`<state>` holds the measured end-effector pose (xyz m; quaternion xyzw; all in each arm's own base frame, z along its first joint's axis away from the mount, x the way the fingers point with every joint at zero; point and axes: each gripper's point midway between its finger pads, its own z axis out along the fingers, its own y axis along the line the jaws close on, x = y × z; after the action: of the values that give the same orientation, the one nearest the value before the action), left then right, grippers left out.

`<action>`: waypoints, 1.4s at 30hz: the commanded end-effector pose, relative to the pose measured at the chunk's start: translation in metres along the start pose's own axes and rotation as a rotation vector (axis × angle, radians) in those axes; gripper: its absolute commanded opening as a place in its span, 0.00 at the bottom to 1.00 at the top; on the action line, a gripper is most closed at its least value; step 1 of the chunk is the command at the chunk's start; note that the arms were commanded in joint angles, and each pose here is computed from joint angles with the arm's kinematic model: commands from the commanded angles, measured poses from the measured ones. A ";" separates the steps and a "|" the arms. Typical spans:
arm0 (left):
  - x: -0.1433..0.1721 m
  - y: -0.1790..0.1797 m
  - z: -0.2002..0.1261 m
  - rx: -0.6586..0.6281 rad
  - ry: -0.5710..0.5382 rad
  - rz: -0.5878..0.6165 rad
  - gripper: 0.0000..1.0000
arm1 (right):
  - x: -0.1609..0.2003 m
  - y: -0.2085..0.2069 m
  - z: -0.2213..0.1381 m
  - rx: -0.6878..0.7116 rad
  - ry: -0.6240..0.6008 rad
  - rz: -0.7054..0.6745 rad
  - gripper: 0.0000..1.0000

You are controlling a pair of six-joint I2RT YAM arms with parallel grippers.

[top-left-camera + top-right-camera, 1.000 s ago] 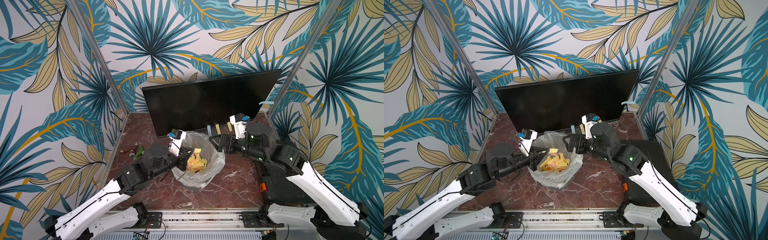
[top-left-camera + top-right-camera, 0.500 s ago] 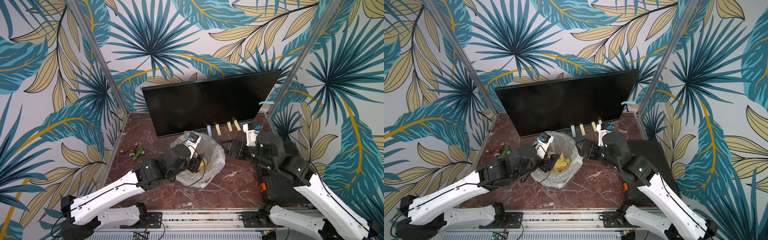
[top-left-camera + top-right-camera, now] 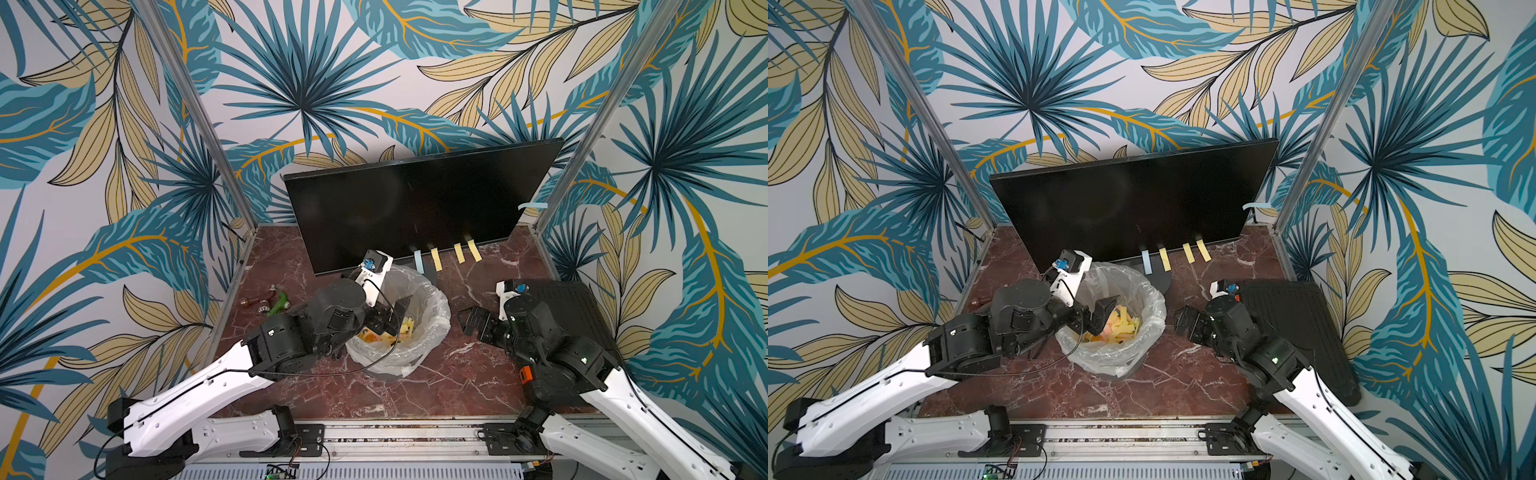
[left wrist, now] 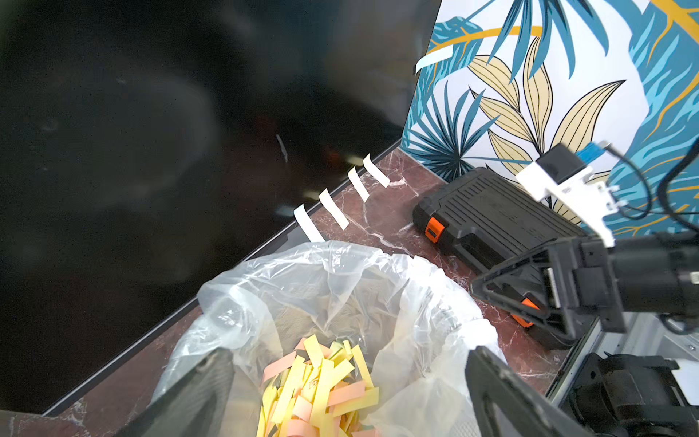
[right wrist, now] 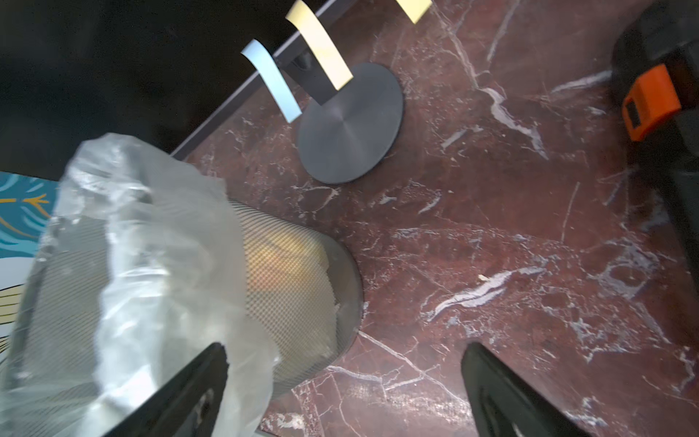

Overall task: Remove the sticky note from the monitor
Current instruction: Place the sticky note in the trash bin, then move the trash bin to the center of the board.

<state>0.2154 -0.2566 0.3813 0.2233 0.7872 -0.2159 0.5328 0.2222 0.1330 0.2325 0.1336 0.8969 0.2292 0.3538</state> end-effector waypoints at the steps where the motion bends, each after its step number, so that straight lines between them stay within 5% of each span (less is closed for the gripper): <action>1: -0.017 0.001 -0.011 0.001 -0.042 -0.031 1.00 | 0.007 -0.018 0.018 0.070 0.001 0.027 1.00; 21: -0.009 -0.006 -0.005 0.038 -0.028 -0.140 1.00 | 0.034 0.022 0.110 -0.086 0.171 0.012 0.97; 42: -0.004 -0.010 0.009 0.032 -0.011 -0.136 1.00 | 0.063 0.086 0.147 -0.223 0.263 0.002 0.96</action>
<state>0.2172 -0.2675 0.3825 0.1792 0.7971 -0.2590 0.5152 0.2846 0.2581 0.1351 0.0792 0.9131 0.3146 0.2468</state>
